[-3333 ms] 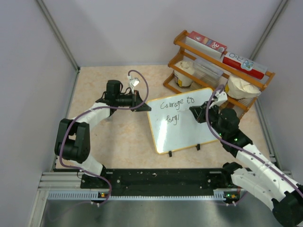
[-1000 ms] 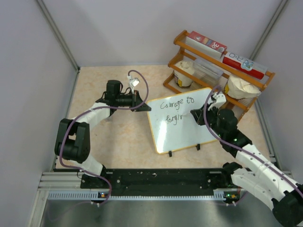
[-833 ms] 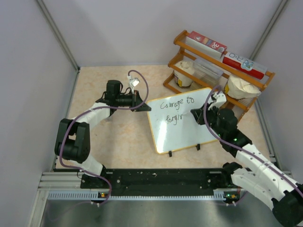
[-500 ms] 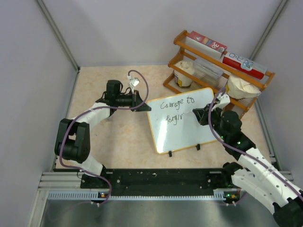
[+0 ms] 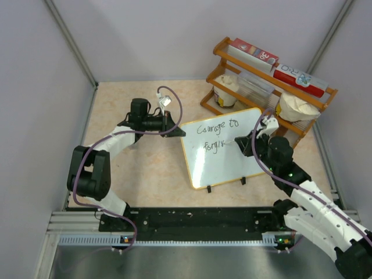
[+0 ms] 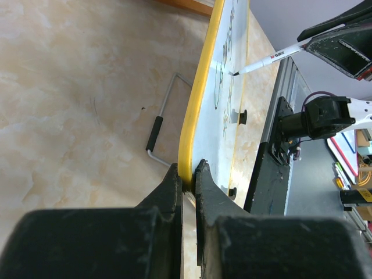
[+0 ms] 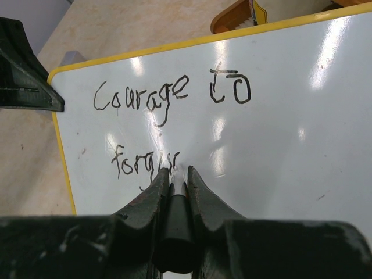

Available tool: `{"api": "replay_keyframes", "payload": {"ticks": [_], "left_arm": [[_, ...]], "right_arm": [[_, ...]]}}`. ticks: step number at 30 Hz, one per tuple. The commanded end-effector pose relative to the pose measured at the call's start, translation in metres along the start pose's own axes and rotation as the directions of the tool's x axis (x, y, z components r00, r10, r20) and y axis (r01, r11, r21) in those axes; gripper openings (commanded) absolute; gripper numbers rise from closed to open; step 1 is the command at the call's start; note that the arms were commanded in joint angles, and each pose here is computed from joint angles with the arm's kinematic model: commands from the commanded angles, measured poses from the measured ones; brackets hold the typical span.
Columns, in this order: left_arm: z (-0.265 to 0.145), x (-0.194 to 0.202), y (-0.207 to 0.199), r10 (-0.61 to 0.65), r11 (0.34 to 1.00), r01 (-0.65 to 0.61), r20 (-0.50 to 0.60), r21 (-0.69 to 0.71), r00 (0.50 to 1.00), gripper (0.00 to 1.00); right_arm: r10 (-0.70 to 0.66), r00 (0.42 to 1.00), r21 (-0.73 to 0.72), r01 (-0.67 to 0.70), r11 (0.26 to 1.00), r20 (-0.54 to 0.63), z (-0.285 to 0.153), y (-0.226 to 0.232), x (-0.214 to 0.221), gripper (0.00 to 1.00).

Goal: Write a sentence on the whiteboard

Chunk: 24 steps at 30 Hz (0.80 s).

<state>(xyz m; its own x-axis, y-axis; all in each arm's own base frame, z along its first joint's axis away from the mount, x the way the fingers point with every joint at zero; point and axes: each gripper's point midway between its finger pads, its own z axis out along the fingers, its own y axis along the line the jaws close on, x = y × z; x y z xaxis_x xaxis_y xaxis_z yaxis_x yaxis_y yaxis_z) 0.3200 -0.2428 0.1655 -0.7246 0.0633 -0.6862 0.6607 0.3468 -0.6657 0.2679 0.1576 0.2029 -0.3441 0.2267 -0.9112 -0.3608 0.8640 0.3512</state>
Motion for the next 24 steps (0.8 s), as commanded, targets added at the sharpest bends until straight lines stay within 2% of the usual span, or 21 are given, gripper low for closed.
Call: {"api": "replay_keyframes", "payload": {"ticks": [1,15,24], "left_arm": [[0.015,0.04,0.02,0.106,0.992,-0.112,-0.096,-0.057,0.99,0.0],[0.016,0.041,0.021,0.101,0.992,-0.107,-0.098,-0.06,0.99,0.0],[0.015,0.041,0.021,0.104,0.992,-0.11,-0.098,-0.059,0.99,0.0]], "right_arm": [[0.008,1.0,-0.007,-0.008,1.0,0.021,0.004,0.0,-0.004,0.0],[-0.003,1.0,0.092,0.003,0.996,0.0,0.001,-0.018,0.001,0.0],[0.004,1.0,0.148,-0.008,0.989,0.028,-0.001,-0.029,-0.006,0.0]]}}
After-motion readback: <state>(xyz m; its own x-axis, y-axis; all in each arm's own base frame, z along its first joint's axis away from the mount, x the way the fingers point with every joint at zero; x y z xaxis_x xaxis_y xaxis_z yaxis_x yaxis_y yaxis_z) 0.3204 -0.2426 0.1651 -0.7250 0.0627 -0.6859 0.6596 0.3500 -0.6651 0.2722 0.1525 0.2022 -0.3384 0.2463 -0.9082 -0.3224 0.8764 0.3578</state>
